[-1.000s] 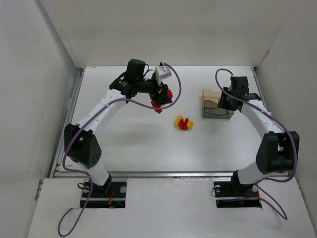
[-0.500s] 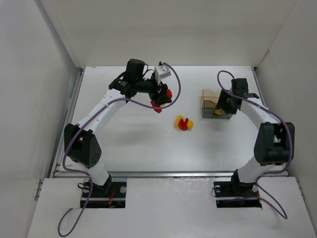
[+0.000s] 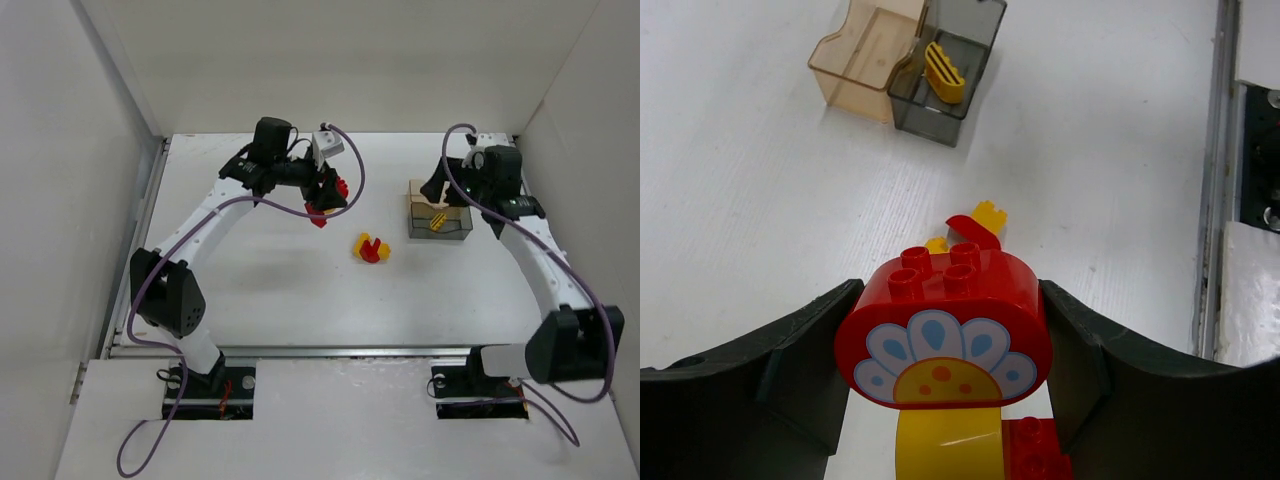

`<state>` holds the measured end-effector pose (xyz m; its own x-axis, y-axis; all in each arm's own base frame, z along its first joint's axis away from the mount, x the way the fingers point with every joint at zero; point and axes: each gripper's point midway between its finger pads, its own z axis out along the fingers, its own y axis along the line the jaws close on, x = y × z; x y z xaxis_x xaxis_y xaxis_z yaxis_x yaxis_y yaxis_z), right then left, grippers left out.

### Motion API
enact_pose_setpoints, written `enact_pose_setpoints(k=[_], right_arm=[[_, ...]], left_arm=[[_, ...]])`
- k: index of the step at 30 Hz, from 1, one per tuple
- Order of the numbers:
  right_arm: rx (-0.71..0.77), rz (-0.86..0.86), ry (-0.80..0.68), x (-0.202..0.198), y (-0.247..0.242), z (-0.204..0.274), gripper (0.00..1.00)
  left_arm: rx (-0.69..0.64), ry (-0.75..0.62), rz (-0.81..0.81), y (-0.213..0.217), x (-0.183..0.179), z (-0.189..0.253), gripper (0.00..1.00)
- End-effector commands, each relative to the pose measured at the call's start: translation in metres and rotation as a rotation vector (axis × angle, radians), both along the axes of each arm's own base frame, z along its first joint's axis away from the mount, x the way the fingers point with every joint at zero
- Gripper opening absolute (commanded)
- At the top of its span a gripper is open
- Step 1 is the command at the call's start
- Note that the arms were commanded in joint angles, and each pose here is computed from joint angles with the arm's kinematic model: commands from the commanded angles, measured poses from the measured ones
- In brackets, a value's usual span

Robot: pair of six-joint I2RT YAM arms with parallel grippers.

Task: Sort the legos into containers by color

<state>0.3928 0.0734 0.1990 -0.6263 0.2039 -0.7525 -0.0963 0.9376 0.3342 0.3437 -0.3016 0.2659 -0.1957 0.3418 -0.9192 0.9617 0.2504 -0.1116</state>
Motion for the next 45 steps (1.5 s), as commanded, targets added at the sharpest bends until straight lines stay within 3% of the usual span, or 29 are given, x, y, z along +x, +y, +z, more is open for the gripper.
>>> enact_pose_setpoints(k=[1, 5, 9, 13, 17, 23, 35, 39, 41, 45], right_arm=[[0.032, 0.297, -0.381, -0.013, 0.043, 0.097, 0.77], [0.075, 0.632, -0.476, -0.052, 0.101, 0.123, 0.77], [0.138, 0.828, -0.497, -0.078, 0.136, 0.131, 0.77], [0.161, 0.917, -0.584, -0.089, 0.157, 0.169, 0.75], [0.150, 0.996, -0.672, -0.097, 0.173, 0.197, 0.69], [0.190, 1.089, -0.669, -0.097, 0.192, 0.202, 0.65], [0.198, 1.083, -0.634, -0.081, 0.208, 0.195, 0.59], [0.291, 0.919, -0.514, -0.070, 0.199, 0.203, 0.59], [0.338, 0.888, -0.483, -0.070, 0.197, 0.210, 0.67], [0.426, 0.720, -0.370, -0.059, 0.192, 0.206, 0.72]], left_arm=[[-0.085, -0.078, -0.113, -0.008, -0.007, 0.037, 0.00], [-0.134, -0.080, -0.174, -0.016, -0.009, 0.056, 0.00], [-0.197, -0.124, -0.222, -0.022, -0.013, 0.089, 0.00], [-0.198, -0.177, -0.276, -0.021, -0.019, 0.093, 0.00], [-0.210, -0.117, -0.338, -0.021, -0.033, 0.081, 0.00], [-0.238, -0.134, -0.382, -0.019, -0.045, 0.092, 0.00], [-0.244, -0.150, -0.393, -0.019, -0.046, 0.098, 0.00], [-0.196, -0.160, -0.313, -0.018, -0.031, 0.088, 0.00], [-0.170, -0.168, -0.272, -0.016, -0.026, 0.084, 0.00], [-0.095, -0.198, -0.163, -0.013, -0.005, 0.070, 0.00]])
